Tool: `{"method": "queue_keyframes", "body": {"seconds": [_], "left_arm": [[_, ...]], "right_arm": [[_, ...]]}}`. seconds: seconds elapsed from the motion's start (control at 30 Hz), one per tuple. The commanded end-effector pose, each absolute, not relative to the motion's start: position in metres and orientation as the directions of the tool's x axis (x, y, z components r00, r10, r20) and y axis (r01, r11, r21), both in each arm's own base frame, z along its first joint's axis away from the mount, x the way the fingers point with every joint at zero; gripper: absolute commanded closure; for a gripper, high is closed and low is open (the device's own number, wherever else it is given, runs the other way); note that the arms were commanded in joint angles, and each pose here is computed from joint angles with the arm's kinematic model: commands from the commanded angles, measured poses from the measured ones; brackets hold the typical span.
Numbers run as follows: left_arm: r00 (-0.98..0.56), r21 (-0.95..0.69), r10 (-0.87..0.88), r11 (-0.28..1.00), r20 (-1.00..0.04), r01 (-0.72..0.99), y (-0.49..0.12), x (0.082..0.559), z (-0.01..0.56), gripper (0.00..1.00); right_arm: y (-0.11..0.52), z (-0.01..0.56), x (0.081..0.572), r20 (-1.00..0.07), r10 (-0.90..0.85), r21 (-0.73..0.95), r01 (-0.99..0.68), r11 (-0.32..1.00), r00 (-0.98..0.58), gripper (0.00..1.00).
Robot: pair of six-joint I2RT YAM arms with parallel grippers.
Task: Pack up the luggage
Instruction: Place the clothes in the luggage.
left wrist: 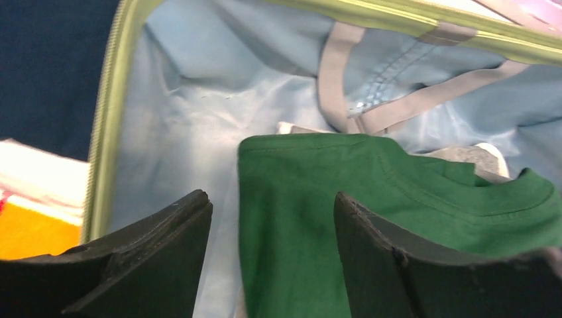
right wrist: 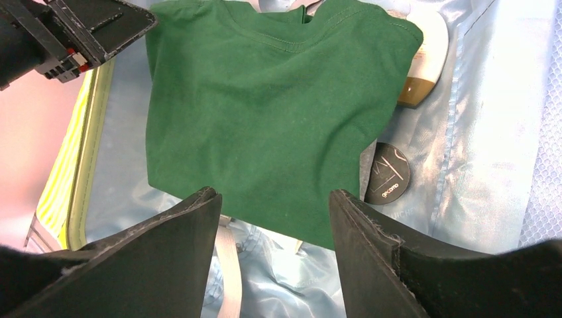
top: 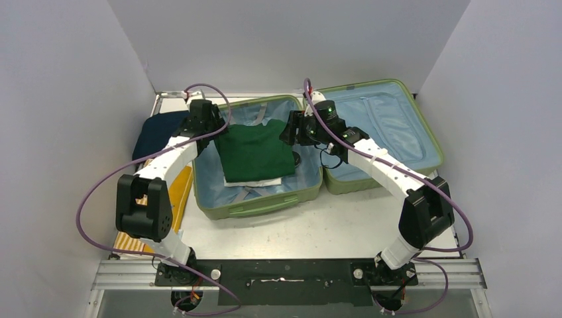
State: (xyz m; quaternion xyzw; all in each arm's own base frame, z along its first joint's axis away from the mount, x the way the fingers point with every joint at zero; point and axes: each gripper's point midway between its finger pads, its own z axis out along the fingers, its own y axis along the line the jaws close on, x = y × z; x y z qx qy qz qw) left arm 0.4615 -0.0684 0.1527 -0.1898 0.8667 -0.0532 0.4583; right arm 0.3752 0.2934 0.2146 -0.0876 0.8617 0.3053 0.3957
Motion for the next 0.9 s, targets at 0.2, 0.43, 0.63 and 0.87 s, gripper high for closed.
{"method": "queue_keyframes", "body": {"seconds": [0.2, 0.43, 0.63, 0.87], "left_arm": [[-0.411, -0.357, -0.385, 0.922, -0.826, -0.146, -0.105, 0.424, 0.249, 0.38], [-0.614, -0.390, -0.325, 0.920, -0.719, -0.030, -0.171, 0.382, 0.161, 0.74], [-0.674, -0.276, -0.315, 0.946, -0.668, -0.169, -0.138, 0.360, 0.097, 0.85], [-0.709, -0.211, -0.297, 0.955, -0.640, -0.210, -0.121, 0.345, 0.076, 0.87]], "right_arm": [[0.312, 0.224, 0.381, -0.755, 0.085, 0.461, -0.435, 0.773, -0.650, 0.48], [0.339, 0.189, 0.397, -0.701, 0.100, 0.519, -0.410, 0.750, -0.706, 0.62], [0.322, 0.127, 0.411, -0.630, 0.105, 0.498, -0.295, 0.816, -0.770, 0.66], [0.291, 0.095, 0.408, -0.579, 0.094, 0.445, -0.217, 0.869, -0.810, 0.70]]}}
